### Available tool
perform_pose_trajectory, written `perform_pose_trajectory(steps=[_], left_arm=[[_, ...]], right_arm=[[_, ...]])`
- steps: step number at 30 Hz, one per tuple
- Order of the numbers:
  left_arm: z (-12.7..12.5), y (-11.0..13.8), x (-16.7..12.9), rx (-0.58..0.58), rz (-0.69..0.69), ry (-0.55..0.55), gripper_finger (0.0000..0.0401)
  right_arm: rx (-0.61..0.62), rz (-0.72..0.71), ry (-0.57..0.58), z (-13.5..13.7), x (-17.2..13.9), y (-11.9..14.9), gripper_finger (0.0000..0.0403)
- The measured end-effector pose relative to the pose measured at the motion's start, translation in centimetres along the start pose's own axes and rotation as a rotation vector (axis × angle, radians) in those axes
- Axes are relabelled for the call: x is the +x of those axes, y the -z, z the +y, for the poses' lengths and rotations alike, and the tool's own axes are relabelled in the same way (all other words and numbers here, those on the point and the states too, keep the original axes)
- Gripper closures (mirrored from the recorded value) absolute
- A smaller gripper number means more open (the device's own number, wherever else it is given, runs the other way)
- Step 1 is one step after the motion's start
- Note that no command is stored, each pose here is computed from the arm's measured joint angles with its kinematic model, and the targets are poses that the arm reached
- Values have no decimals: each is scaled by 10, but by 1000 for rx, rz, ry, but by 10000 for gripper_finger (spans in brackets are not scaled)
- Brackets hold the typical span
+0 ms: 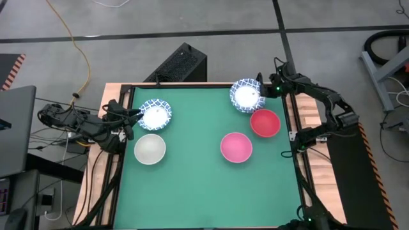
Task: Nest bowls inside each other by size order
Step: Stack the white patterned bowl on top of the white patterned bowl
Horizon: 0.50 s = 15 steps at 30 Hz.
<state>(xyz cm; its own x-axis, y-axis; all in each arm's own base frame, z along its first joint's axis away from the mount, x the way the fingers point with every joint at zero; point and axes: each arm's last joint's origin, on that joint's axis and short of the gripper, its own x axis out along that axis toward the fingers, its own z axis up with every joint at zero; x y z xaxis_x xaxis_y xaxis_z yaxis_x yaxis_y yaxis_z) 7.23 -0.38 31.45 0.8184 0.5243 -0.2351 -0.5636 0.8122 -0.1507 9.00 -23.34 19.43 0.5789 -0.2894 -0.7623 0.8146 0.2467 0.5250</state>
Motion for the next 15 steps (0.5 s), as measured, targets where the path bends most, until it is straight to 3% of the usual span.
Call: perform_pose_trajectory(steps=[15], left_arm=[[0,0,0,0,0,0,299]], right_arm=[[6,-20,98,8,6,2,387]])
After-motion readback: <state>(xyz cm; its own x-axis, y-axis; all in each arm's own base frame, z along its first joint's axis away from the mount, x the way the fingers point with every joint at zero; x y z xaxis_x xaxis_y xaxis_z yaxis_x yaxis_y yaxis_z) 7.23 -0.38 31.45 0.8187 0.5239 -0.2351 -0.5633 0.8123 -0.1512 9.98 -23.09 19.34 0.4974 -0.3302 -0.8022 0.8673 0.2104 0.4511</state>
